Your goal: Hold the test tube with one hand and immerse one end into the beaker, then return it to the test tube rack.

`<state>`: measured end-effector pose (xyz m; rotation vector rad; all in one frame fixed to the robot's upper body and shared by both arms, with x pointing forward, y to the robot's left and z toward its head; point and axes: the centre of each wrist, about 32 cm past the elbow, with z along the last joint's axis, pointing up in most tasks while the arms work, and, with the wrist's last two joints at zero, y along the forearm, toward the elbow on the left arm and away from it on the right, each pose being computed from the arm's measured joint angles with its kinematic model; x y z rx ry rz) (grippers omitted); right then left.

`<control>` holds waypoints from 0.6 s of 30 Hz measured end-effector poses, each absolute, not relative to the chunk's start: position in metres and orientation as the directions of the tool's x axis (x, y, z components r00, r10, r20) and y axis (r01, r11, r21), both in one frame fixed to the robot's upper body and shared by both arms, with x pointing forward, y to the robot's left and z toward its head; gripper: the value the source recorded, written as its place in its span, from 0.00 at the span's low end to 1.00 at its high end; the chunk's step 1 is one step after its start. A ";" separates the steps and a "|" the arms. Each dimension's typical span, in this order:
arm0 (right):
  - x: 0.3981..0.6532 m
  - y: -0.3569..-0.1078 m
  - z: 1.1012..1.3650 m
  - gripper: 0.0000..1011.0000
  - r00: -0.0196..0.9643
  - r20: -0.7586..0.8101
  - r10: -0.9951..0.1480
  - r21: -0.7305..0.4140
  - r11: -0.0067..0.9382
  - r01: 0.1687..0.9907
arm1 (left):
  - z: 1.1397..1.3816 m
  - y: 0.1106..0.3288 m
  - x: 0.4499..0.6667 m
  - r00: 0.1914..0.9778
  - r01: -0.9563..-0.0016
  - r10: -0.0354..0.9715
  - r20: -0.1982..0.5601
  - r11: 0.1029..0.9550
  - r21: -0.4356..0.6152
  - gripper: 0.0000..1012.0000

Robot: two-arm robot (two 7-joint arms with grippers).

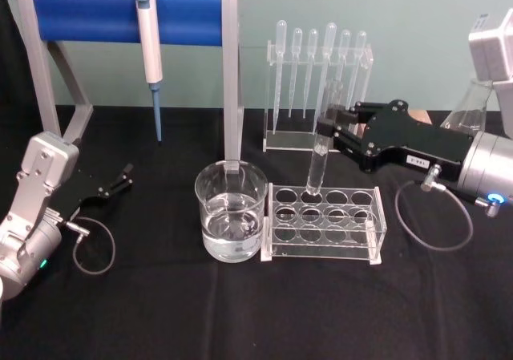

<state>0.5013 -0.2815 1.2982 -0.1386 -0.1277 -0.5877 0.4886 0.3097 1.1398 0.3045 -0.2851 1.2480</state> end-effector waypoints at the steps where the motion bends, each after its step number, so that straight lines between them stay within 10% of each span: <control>1: 0.502 -0.282 1.300 0.24 0.824 0.159 -0.544 -0.092 0.823 0.561 | 1.140 0.310 0.489 0.292 -0.955 0.880 0.374 0.287 0.070 0.99; 18: 0.504 -0.281 1.305 0.24 0.821 0.150 -0.551 -0.090 0.819 0.566 | 1.140 0.310 0.489 0.292 -0.955 0.880 0.374 0.287 0.070 0.99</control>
